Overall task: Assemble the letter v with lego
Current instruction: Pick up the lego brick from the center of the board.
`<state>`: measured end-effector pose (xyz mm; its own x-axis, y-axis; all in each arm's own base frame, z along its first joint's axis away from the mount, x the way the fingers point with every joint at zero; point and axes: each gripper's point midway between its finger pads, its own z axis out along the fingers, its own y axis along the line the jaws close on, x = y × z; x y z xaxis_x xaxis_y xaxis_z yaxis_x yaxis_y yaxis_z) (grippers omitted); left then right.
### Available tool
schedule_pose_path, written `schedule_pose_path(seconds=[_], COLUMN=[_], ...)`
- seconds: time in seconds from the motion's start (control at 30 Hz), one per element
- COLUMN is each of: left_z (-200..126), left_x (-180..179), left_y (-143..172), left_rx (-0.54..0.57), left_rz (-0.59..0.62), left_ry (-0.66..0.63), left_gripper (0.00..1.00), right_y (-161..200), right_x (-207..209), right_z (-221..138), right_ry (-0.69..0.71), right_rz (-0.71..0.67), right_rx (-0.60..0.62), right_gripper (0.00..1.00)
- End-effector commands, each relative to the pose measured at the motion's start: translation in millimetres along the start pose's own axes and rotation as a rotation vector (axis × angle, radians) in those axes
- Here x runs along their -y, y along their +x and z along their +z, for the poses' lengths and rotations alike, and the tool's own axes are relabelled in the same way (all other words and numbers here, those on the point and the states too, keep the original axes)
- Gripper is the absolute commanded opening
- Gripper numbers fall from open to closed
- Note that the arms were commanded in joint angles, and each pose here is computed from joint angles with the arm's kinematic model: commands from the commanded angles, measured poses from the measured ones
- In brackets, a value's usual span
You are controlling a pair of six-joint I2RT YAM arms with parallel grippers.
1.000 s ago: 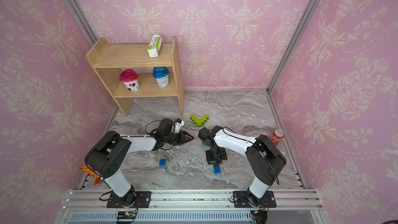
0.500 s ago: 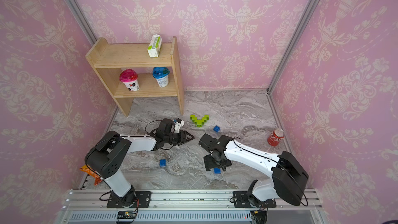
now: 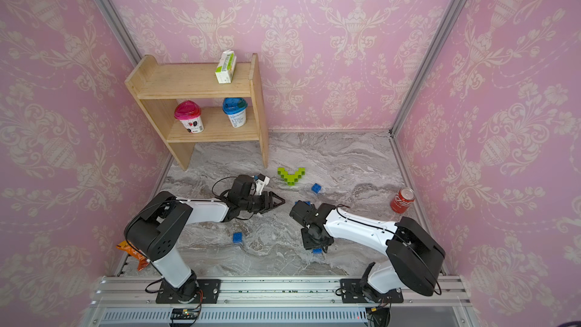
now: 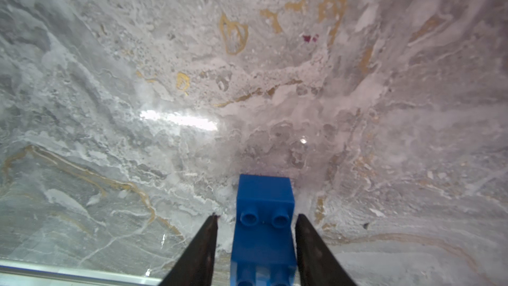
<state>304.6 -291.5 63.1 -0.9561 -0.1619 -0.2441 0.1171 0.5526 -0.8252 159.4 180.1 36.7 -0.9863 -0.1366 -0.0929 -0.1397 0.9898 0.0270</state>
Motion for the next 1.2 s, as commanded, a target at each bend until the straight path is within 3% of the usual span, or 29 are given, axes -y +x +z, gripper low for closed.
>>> schedule_pose_path(seconds=[0.0,0.2,0.4,0.63,0.93,1.17], left_z=[-1,-1,1,7,10,6], left_x=[2,2,4,8,7,-4], left_y=[-2,-2,-2,1,-3,-4], left_rx=[0.024,0.022,0.02,0.015,0.028,0.046], left_rz=[-0.002,-0.003,0.0,-0.005,-0.024,-0.048], left_ry=[-0.003,-0.006,-0.004,0.014,0.027,0.014], left_gripper=[0.57,0.57,0.57,0.57,0.57,0.58], right_y=[5,12,11,5,-64,-124], right_x=[7,12,11,19,77,64], right_z=[8,11,12,7,-23,-9], right_ry=[0.023,0.022,0.009,0.02,0.029,0.014], right_rz=[0.019,0.038,0.037,0.048,0.241,0.152], right_rx=[-0.017,-0.029,-0.022,-0.01,0.103,0.116], right_gripper=[0.46,0.52,0.47,0.25,0.22,0.2])
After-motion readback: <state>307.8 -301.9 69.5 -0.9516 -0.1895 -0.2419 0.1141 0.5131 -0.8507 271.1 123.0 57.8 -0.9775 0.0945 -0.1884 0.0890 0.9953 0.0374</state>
